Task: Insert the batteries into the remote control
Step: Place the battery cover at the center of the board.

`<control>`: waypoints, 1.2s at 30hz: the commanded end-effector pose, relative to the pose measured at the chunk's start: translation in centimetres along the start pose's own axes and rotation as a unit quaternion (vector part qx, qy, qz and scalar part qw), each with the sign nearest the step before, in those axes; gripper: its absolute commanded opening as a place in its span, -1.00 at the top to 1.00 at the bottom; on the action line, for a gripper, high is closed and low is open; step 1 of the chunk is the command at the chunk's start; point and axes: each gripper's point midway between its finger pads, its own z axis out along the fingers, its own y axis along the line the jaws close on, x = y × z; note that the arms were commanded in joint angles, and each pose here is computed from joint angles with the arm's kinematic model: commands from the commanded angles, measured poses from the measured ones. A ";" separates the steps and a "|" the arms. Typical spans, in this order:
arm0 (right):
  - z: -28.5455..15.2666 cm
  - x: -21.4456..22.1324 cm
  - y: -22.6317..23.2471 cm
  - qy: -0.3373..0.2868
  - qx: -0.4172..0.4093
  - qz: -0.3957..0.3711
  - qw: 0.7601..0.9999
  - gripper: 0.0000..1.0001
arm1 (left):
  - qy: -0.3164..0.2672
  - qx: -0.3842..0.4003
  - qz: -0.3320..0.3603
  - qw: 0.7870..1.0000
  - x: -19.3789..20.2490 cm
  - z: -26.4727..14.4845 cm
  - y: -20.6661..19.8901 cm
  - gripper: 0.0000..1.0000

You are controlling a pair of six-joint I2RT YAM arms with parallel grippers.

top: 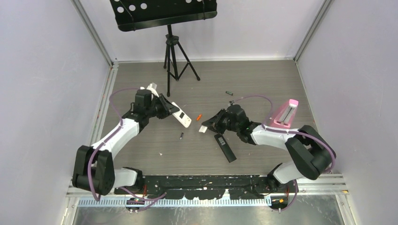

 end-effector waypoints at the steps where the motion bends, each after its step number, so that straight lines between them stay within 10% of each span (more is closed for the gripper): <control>1: 1.1 1.9 -2.7 0.041 0.049 -0.069 0.996 0.99 | -0.032 -0.028 0.080 0.996 -2.5 -2.5 -1.4 1.00; 7: 1.5 1.9 -6.7 0.034 0.143 -0.116 0.982 0.91 | 0.015 0.041 0.115 0.992 -1.2 -3.4 -4.3 1.00; 19: -1.5 1.8 -6.0 0.028 0.146 -0.146 0.978 0.14 | 0.068 0.246 0.169 0.952 1.3 -6.9 -11.3 1.00; 36: -12.9 5.6 12.6 0.031 -0.246 -0.184 0.951 -0.72 | 0.017 0.355 0.161 0.921 1.5 -12.5 -16.1 1.00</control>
